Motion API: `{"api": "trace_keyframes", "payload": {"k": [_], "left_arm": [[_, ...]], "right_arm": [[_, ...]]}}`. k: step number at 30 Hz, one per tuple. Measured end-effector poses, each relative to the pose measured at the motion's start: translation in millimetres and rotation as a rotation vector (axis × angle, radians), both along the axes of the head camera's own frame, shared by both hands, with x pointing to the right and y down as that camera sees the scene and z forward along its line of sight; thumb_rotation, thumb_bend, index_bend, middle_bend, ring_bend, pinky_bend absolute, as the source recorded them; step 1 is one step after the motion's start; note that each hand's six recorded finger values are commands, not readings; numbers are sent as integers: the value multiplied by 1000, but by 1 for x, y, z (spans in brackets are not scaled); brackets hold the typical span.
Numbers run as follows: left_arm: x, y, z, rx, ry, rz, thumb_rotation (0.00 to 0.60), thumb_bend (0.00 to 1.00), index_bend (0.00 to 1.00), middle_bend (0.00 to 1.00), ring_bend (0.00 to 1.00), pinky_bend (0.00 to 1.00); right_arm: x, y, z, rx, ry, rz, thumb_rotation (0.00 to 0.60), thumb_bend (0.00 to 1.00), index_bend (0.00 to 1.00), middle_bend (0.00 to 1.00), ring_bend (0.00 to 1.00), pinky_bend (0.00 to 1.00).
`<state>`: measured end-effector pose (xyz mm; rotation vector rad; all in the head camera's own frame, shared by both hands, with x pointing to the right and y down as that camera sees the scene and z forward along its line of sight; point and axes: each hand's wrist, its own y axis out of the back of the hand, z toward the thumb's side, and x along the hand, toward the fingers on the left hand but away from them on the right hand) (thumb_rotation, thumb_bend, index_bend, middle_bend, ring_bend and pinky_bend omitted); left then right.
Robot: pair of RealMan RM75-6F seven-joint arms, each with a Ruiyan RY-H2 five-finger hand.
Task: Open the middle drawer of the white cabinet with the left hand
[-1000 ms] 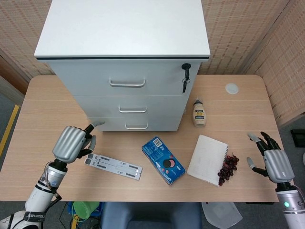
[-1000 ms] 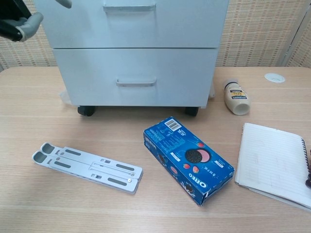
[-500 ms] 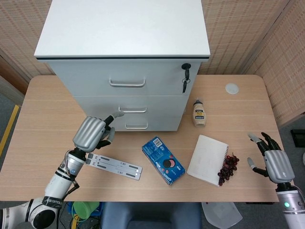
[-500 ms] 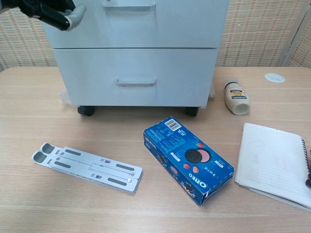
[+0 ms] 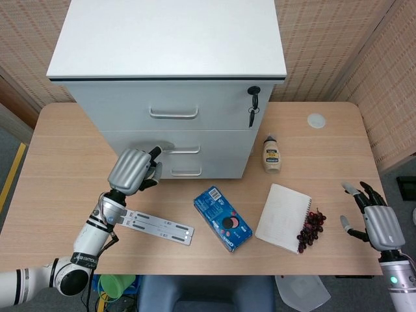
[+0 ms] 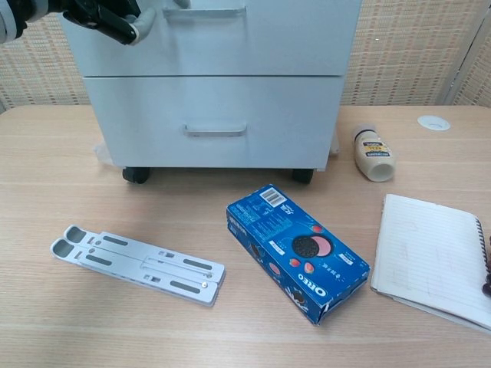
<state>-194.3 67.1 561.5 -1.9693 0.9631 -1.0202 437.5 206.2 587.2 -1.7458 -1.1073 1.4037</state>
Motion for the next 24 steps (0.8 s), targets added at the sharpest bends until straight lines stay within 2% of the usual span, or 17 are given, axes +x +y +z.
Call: {"api": "trace_keyframes", "payload": {"k": [16, 24], "left_arm": [[1, 2, -1, -4, -18, 14, 600, 647, 296, 953, 1000, 1000], [-2, 9, -4, -6, -31, 29, 600, 647, 297, 953, 1000, 1000]], "right_arm": [[5, 2, -1, 6, 2, 14, 600, 338, 136, 244, 133, 148], [6, 3, -1, 10, 0, 16, 600, 339, 136, 244, 133, 148]]}}
